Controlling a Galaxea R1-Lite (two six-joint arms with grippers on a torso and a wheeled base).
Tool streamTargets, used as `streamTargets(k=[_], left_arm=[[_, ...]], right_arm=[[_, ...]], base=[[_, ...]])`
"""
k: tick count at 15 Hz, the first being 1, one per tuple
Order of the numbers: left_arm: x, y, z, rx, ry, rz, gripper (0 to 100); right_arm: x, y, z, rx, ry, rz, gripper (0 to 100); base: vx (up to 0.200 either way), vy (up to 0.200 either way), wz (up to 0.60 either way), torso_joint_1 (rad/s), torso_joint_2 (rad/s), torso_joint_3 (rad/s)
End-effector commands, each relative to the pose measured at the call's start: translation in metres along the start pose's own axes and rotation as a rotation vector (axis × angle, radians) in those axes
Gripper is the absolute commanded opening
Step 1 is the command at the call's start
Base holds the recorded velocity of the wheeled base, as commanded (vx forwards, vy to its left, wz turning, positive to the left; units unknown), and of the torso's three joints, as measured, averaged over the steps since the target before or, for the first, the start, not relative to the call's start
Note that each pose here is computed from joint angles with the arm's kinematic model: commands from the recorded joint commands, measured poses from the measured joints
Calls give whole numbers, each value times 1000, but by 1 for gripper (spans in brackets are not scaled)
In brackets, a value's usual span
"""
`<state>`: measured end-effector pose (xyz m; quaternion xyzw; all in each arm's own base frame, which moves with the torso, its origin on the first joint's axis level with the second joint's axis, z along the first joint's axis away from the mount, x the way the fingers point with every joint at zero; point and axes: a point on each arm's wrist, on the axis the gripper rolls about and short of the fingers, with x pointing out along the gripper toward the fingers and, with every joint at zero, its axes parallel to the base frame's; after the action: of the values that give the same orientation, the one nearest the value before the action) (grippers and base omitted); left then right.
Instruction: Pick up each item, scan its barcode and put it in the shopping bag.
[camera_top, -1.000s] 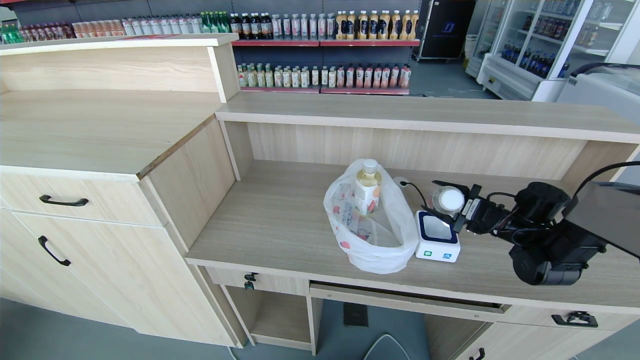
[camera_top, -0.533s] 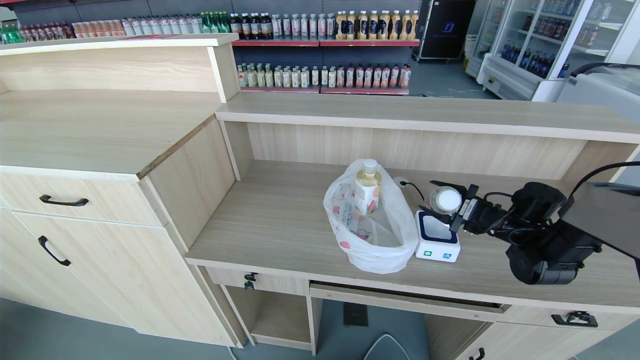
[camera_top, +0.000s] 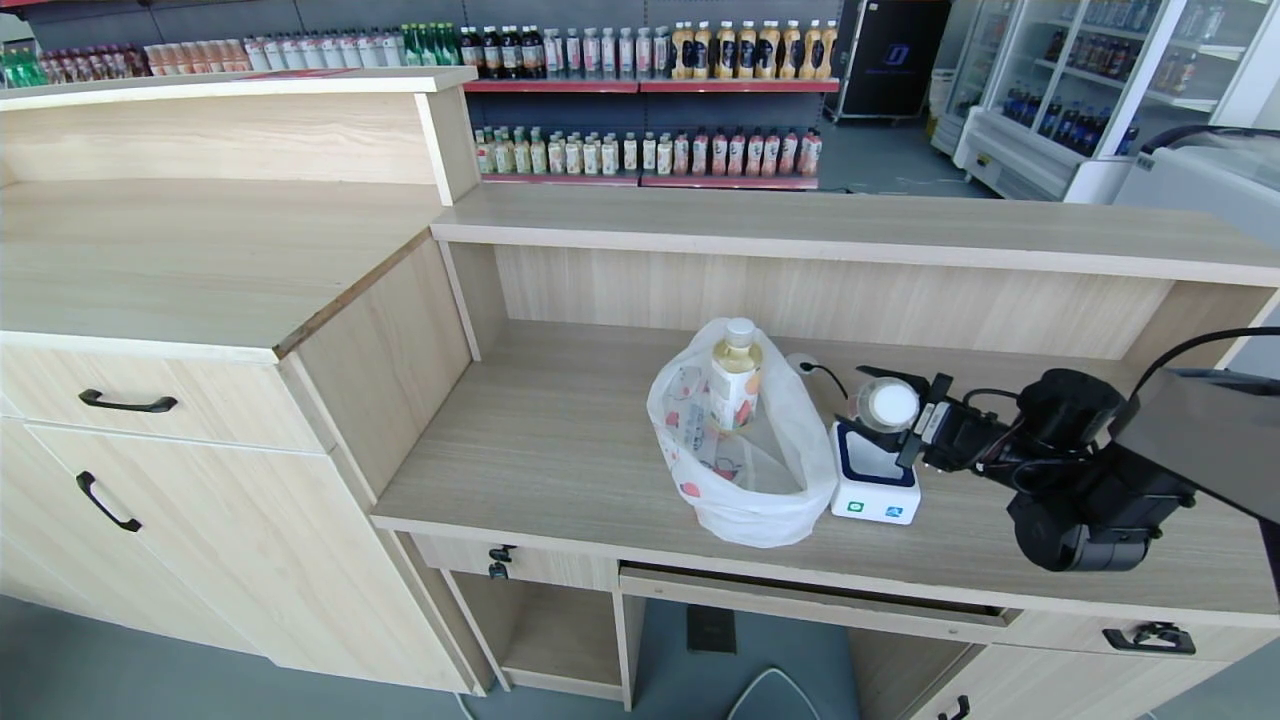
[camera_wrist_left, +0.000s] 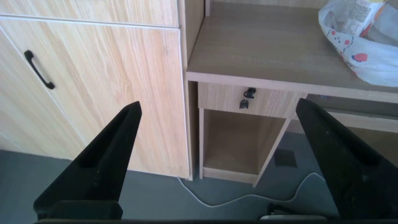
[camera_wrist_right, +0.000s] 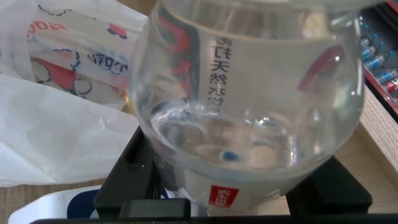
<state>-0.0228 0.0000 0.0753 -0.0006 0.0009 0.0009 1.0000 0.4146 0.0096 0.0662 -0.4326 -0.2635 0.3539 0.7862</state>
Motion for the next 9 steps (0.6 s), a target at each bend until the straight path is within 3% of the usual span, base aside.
streamTargets(k=[1, 9], left_arm=[[0, 0, 0, 0, 1, 0, 100], [0, 0, 0, 0, 1, 0, 100]], right_arm=[[1, 1, -1, 2, -1, 0, 0], [6, 6, 0, 13, -12, 10, 0]], base=[[0, 0, 0, 0, 0, 0], [0, 0, 0, 0, 0, 0]])
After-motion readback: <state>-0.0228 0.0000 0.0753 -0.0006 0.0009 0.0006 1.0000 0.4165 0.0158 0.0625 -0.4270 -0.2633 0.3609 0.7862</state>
